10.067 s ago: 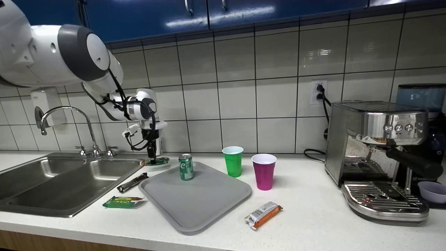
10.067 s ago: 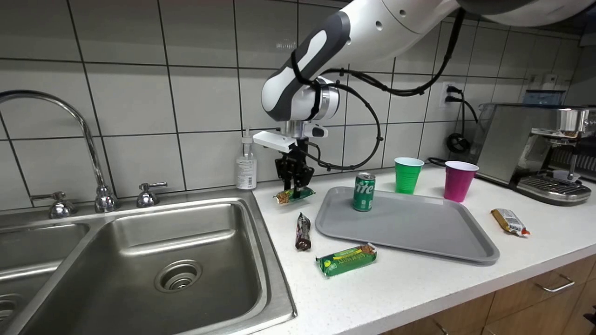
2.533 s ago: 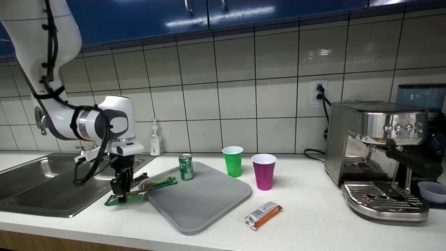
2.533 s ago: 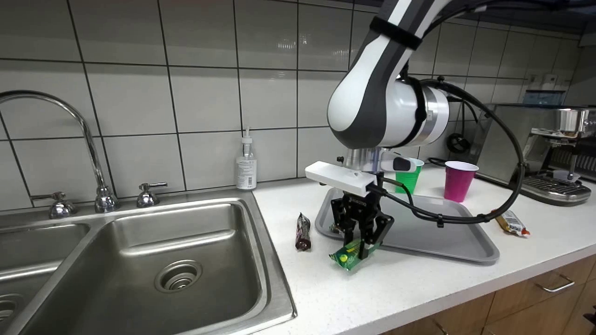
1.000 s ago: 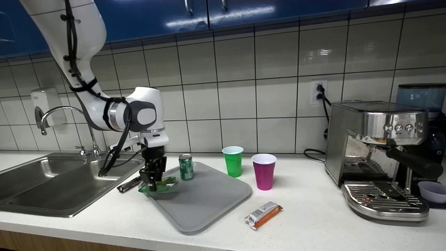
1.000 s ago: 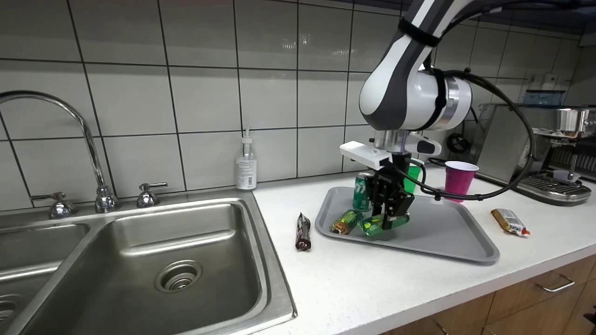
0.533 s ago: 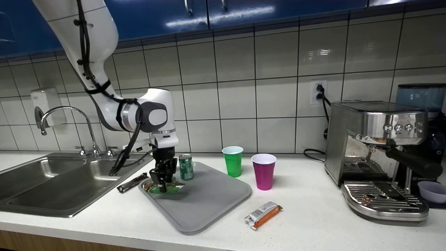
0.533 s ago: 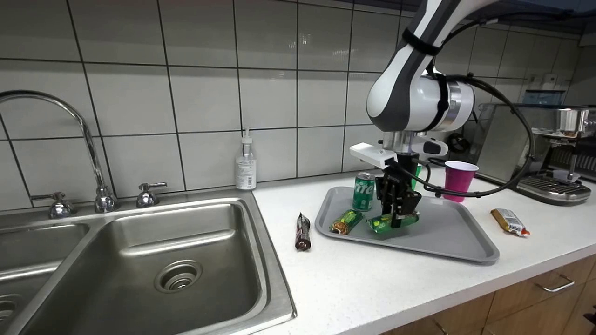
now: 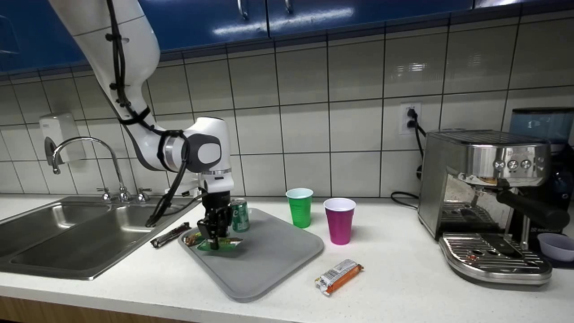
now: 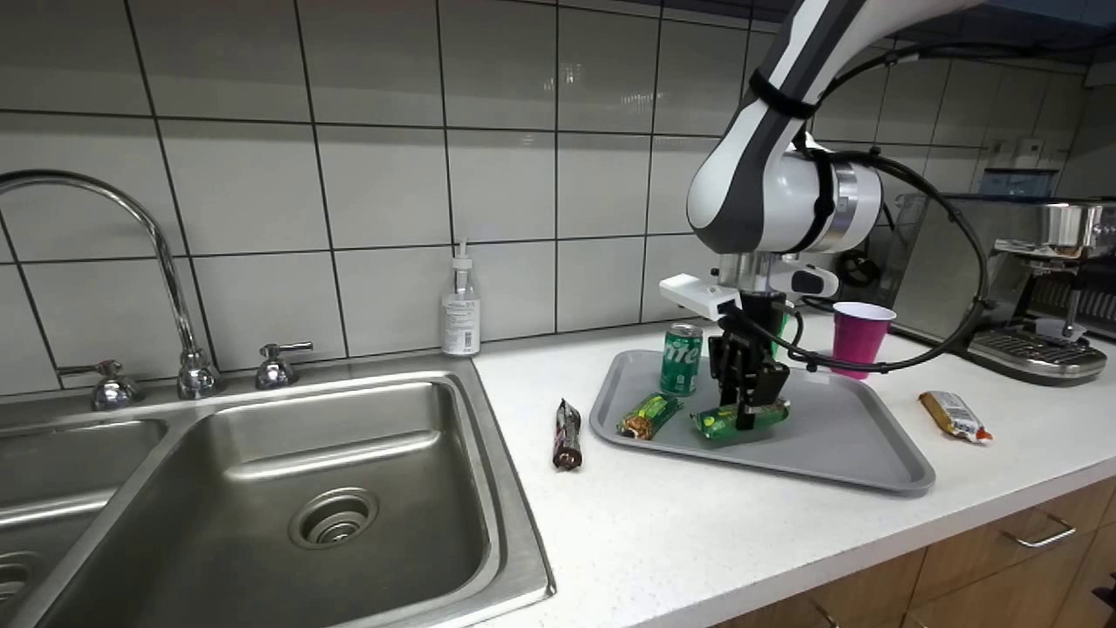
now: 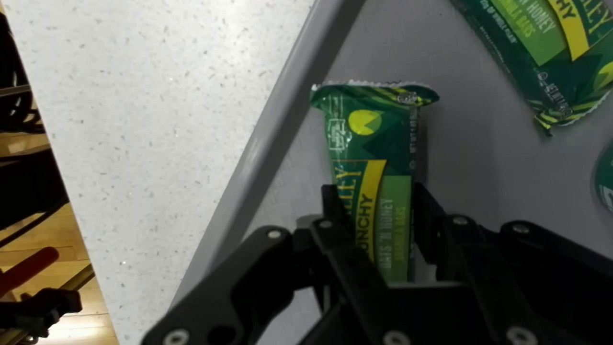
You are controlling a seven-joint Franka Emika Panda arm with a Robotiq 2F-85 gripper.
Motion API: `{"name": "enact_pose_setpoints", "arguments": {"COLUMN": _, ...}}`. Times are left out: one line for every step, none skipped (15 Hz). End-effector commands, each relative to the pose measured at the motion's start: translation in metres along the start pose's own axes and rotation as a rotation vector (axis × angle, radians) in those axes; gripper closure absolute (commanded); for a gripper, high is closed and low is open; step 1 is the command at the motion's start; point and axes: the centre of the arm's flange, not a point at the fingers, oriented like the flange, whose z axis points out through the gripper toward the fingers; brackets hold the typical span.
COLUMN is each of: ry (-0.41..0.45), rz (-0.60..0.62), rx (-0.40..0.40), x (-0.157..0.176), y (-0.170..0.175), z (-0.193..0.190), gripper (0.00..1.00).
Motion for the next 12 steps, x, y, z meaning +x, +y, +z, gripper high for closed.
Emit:
{"name": "enact_pose_setpoints", "arguments": {"ry": 0.004, "rz": 0.031, "rx": -0.016, "x": 0.004, "y": -0.005, "z": -0.007, "gripper": 0.36}}
{"name": "enact_pose_setpoints", "arguments": {"ry": 0.003, "rz": 0.03, "rx": -0.016, "x": 0.005, "y": -0.003, "z": -0.007, "gripper": 0.35}}
{"name": "enact_pose_setpoints", "arguments": {"ry": 0.005, "rz": 0.028, "rx": -0.015, "x": 0.006, "y": -0.001, "z": -0.008, "gripper": 0.28}}
{"name": "enact_pose_setpoints", "arguments": {"ry": -0.001, "rz": 0.026, "rx": -0.018, "x": 0.009, "y": 0.001, "z": -0.01, "gripper": 0.22}}
{"name": "enact_pose_setpoints", "arguments": {"ry": -0.018, "rz": 0.017, "rx": -0.026, "x": 0.011, "y": 0.004, "z": -0.013, "gripper": 0.14}}
{"name": "enact_pose_setpoints", "arguments": {"ry": -0.016, "rz": 0.022, "rx": -0.02, "x": 0.015, "y": 0.009, "z": -0.016, "gripper": 0.07}}
{"name": "enact_pose_setpoints", "arguments": {"ry": -0.015, "rz": 0.023, "rx": -0.018, "x": 0.017, "y": 0.013, "z": -0.018, "gripper": 0.01}}
{"name": "enact_pose_setpoints", "arguments": {"ry": -0.013, "rz": 0.024, "rx": -0.01, "x": 0.021, "y": 0.018, "z": -0.022, "gripper": 0.0}}
{"name": "enact_pose_setpoints", "arguments": {"ry": -0.015, "rz": 0.029, "rx": -0.007, "x": 0.022, "y": 0.02, "z": -0.024, "gripper": 0.0}}
{"name": "enact_pose_setpoints", "arguments": {"ry": -0.019, "rz": 0.033, "rx": -0.005, "x": 0.024, "y": 0.023, "z": -0.027, "gripper": 0.0}}
{"name": "enact_pose_setpoints", "arguments": {"ry": -0.019, "rz": 0.037, "rx": -0.002, "x": 0.025, "y": 0.023, "z": -0.03, "gripper": 0.0}}
{"name": "enact_pose_setpoints", "arguments": {"ry": -0.018, "rz": 0.045, "rx": 0.001, "x": 0.026, "y": 0.025, "z": -0.033, "gripper": 0.0}}
